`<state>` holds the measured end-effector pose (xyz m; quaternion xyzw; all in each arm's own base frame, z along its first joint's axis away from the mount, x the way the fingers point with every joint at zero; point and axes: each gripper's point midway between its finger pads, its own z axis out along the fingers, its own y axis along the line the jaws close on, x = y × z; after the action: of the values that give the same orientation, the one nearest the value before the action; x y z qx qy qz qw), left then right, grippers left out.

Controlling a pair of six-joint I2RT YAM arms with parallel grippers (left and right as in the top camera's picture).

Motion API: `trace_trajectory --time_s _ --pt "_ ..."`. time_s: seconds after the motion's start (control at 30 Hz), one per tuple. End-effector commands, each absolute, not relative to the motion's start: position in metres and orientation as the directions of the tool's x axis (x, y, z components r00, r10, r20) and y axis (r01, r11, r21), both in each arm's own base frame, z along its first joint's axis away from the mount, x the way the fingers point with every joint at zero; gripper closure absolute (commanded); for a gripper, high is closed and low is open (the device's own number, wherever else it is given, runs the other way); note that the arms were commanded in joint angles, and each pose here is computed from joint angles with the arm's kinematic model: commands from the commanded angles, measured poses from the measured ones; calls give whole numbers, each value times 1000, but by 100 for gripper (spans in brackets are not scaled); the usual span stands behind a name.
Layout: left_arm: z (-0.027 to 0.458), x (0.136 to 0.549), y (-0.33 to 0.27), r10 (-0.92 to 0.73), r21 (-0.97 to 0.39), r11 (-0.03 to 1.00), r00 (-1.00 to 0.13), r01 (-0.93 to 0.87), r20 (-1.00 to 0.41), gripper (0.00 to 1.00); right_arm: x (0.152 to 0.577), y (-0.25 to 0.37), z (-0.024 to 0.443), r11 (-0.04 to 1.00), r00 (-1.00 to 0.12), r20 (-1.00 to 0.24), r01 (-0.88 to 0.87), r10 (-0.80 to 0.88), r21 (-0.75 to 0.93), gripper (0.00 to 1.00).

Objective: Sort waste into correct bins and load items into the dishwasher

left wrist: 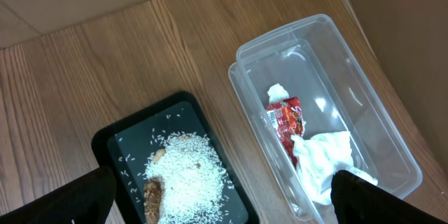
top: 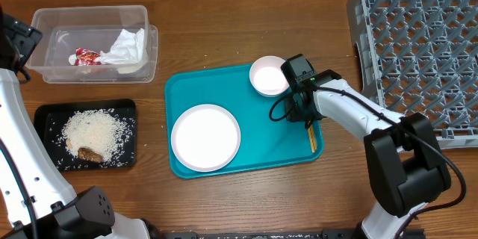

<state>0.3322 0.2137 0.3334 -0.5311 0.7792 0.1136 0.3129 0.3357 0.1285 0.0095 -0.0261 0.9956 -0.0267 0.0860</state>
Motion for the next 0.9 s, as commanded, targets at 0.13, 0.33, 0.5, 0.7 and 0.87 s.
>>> trace_trajectory --time_s 0.13,0.33,0.5,0.7,0.87 --pt "334 332 215 -760 -160 393 -221 -906 -611 0 325 122 -3 996 -986 -153 -52 -63 -75 64" --pt "334 332 215 -760 -161 393 -222 -905 -611 0 318 122 -4 997 -991 -124 -47 -55 -66 96" --pt "334 332 215 -760 -161 393 -222 -905 -611 0 325 125 12 997 -992 -119 -42 -49 -63 96" --pt "334 332 215 -760 -161 393 -222 -905 -611 0 356 125 65 998 -986 -158 -42 -50 -53 96" --pt "334 332 215 -760 -161 393 -222 -905 -611 0 392 108 127 999 -970 -243 -24 -32 -35 96"
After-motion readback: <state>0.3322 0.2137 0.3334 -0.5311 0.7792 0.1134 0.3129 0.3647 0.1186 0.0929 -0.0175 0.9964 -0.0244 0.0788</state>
